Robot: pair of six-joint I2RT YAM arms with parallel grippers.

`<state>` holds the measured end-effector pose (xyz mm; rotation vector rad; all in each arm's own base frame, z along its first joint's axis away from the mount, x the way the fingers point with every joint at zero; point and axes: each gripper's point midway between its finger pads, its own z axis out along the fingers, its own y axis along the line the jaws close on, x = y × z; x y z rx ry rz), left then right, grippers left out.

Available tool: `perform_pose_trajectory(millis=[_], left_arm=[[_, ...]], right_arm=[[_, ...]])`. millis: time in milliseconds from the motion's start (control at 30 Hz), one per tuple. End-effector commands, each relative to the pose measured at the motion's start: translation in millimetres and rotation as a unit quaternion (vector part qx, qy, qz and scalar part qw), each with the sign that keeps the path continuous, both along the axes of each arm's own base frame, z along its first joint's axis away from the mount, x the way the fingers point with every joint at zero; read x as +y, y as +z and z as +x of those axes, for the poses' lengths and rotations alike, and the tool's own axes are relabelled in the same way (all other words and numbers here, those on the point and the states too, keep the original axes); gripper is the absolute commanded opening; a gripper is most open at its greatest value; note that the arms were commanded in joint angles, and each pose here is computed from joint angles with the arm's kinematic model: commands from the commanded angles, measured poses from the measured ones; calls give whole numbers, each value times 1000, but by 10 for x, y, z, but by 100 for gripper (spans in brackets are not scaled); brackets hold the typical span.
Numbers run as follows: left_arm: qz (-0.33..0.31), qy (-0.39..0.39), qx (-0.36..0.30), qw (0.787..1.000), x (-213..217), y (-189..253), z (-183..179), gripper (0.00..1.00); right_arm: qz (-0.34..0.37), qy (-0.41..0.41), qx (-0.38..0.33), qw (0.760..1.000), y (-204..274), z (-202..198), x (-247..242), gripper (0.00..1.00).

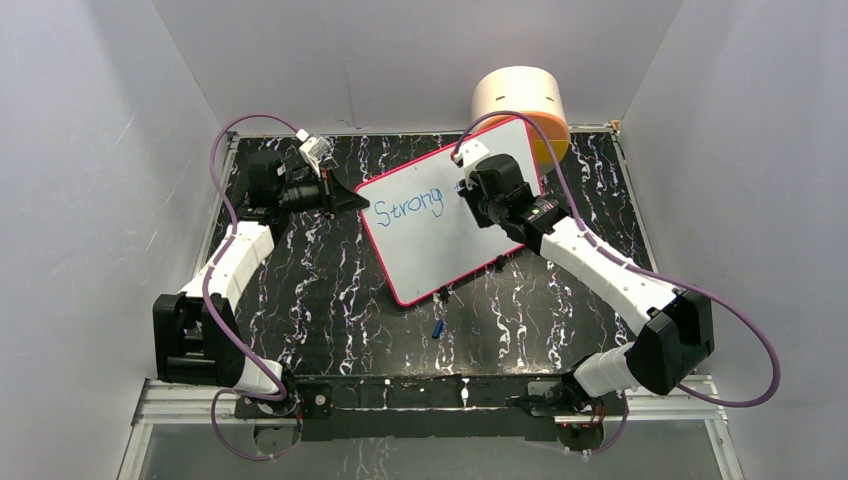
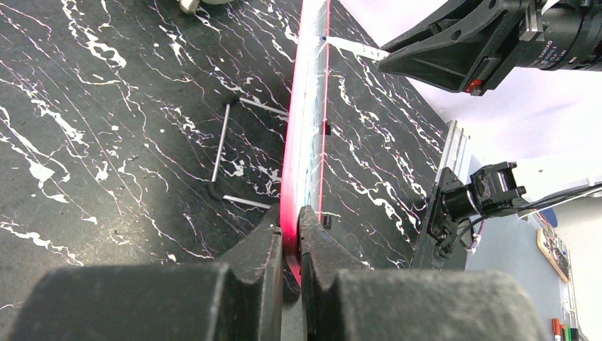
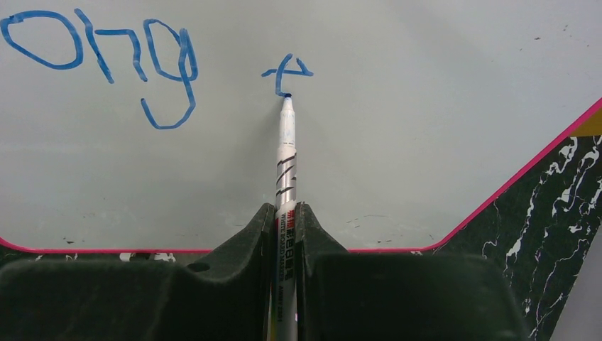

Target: Write a sentence on the whiteboard

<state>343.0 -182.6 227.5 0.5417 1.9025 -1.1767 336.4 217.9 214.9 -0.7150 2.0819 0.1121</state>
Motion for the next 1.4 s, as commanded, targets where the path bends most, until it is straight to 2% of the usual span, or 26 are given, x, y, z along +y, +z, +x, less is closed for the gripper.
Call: perform_pose_trajectory(millis=[0, 1367], left_arm=[[42, -5, 27, 999, -38, -373, -52, 0], [48, -4, 39, 998, -27, -410, -82, 0]], right_arm=[[2, -14, -28, 1000, 128, 66, -62, 0], [35, -13, -84, 996, 587, 275, -34, 0]])
